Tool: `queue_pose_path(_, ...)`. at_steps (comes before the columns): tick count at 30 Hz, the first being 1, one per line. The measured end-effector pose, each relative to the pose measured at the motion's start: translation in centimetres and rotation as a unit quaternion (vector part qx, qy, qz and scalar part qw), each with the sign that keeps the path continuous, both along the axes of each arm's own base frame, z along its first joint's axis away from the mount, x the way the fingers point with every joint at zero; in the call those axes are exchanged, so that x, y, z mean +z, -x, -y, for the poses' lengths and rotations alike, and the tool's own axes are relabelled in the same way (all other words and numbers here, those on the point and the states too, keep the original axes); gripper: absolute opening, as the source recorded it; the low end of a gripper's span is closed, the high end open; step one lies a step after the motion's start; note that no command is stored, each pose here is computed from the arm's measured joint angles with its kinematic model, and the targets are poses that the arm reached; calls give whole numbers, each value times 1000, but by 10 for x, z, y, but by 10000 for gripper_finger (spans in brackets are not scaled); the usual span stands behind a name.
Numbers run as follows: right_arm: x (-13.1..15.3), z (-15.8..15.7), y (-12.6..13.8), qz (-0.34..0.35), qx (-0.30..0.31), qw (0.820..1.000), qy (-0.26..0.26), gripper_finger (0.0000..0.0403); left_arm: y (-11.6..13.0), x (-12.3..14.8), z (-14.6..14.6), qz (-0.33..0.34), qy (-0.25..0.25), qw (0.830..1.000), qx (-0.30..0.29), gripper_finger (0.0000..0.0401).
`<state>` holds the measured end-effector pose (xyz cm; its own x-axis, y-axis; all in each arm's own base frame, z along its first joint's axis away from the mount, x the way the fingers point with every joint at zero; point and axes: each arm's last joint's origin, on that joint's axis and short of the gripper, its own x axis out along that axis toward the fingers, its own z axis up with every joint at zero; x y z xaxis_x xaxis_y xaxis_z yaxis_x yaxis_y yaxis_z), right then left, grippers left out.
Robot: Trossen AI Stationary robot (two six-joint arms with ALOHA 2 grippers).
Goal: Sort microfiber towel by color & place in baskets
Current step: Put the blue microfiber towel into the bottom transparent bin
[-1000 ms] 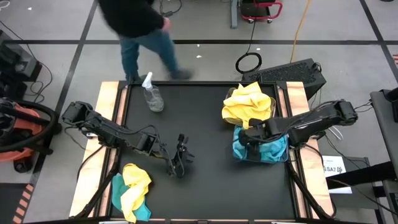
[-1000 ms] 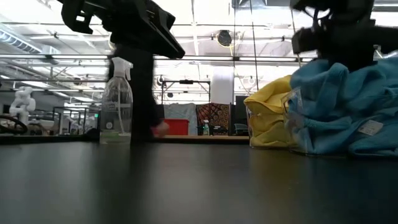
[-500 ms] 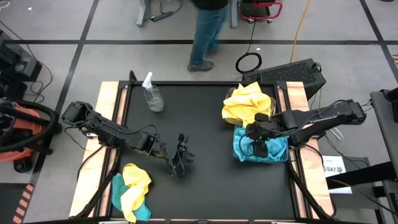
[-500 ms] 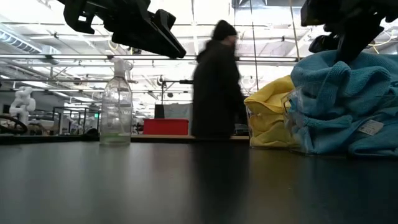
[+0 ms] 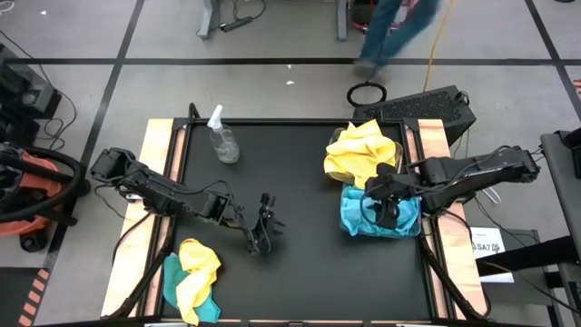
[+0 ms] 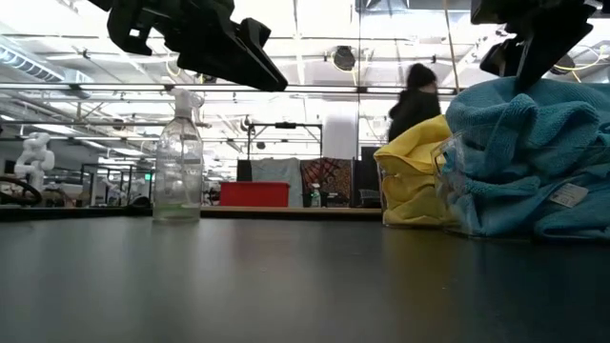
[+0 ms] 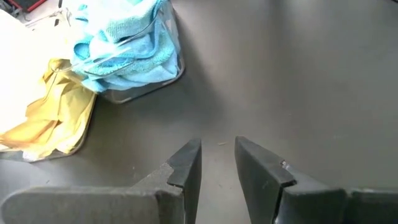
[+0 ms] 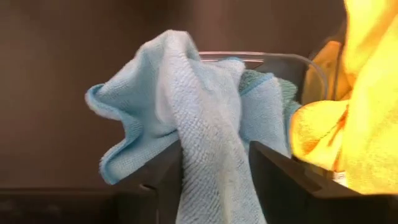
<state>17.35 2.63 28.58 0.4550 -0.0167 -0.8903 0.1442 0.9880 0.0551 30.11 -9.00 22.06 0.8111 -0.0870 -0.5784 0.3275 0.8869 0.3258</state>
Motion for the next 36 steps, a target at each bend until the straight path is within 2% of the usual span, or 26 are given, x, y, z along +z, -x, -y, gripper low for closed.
queue_pose_path(6,2,-1,1,4,18,1000,-15,120,-1,0,-2,0,0,1000,3,105)
queue_pose_path(15,-14,-3,-13,-33,51,998,6,8,-2,0,-5,1,0,1000,9,105)
queue_pose_path(36,-77,-11,-60,-183,69,980,31,1,-1,0,-5,-5,17,1000,6,105)
